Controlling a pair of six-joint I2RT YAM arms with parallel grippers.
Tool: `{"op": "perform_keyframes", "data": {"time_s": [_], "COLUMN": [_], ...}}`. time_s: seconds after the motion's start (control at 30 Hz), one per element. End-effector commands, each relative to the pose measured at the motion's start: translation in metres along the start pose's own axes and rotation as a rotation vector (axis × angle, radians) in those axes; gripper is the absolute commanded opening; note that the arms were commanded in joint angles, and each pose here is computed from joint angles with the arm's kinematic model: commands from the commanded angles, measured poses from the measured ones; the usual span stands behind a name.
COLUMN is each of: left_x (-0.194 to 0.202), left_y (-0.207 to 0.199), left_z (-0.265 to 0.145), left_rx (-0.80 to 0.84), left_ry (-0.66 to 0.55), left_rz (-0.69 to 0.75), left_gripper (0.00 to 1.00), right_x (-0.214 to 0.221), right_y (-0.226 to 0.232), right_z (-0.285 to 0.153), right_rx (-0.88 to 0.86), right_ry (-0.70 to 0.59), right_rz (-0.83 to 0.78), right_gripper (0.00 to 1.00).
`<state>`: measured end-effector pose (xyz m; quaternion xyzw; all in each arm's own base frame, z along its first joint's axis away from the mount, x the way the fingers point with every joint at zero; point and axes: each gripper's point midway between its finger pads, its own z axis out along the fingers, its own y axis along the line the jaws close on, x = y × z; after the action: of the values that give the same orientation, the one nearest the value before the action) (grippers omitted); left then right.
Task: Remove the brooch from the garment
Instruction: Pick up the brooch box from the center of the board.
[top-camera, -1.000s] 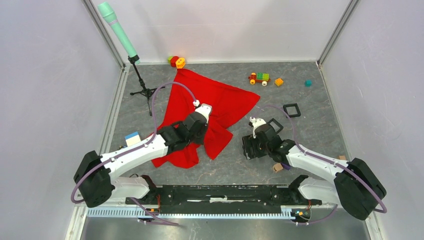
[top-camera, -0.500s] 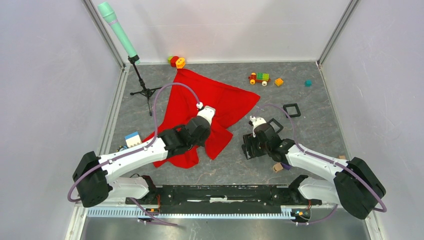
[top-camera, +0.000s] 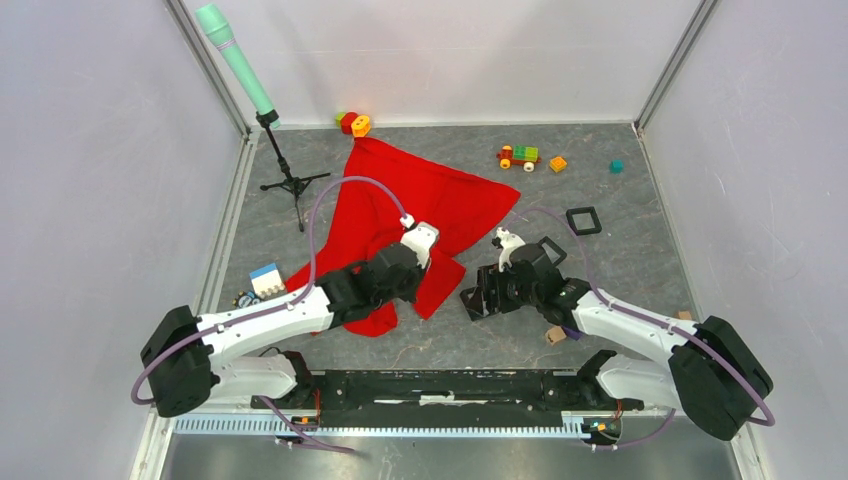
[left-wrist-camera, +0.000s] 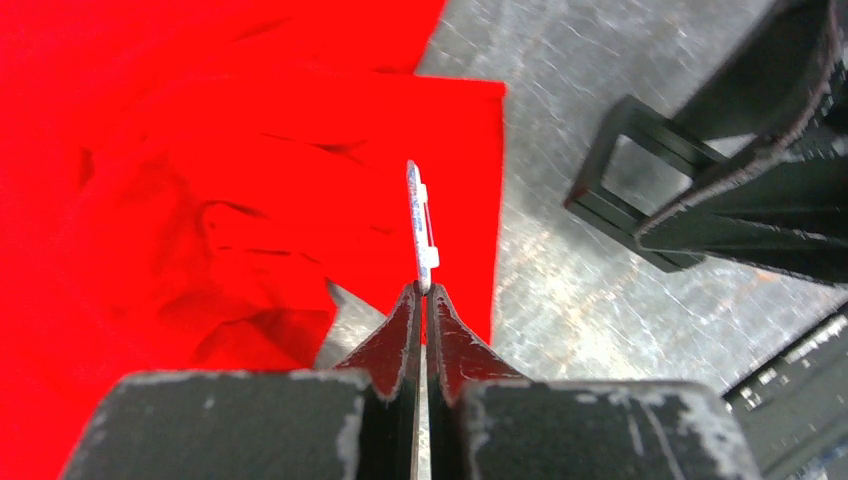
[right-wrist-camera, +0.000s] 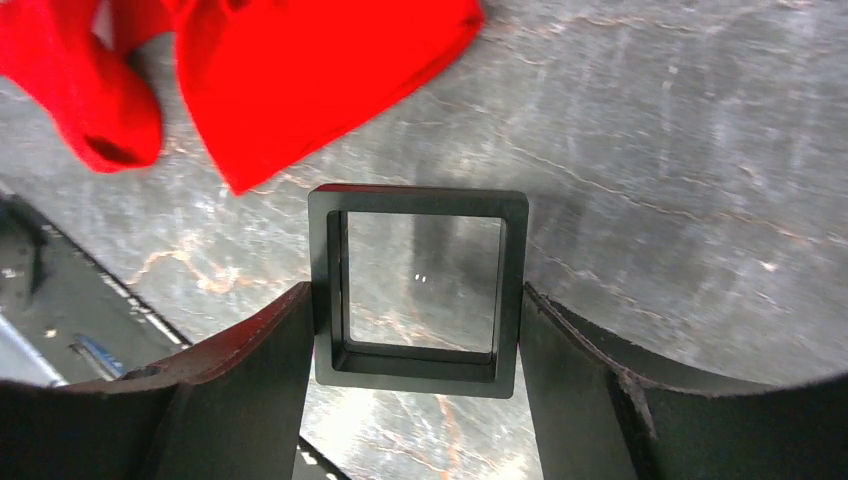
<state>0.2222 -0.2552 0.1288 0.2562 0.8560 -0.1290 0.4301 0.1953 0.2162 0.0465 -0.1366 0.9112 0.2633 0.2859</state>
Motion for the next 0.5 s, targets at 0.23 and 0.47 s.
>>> {"op": "perform_keyframes", "data": {"time_s": [0.23,0.47], "left_x": [0.005,-0.007], "left_y": [-0.033,-0.04], "left_z": [0.007,-0.005], "left_rx": [0.19,0.403], "left_ry": [-0.042,-0.028], "left_rz": [-0.311,-0.637], "left_gripper": [0.02,0.02], "right_x": [-0.026,-0.039], "right_y": [0.033,0.028], "right_z": [-0.005,-0.01], "right_rx": [-0.175,-0.163], "right_ry": [-0.123,-0.231], "right_rz": [0.1,0.12], "right_gripper": [0.7,0.67]}}
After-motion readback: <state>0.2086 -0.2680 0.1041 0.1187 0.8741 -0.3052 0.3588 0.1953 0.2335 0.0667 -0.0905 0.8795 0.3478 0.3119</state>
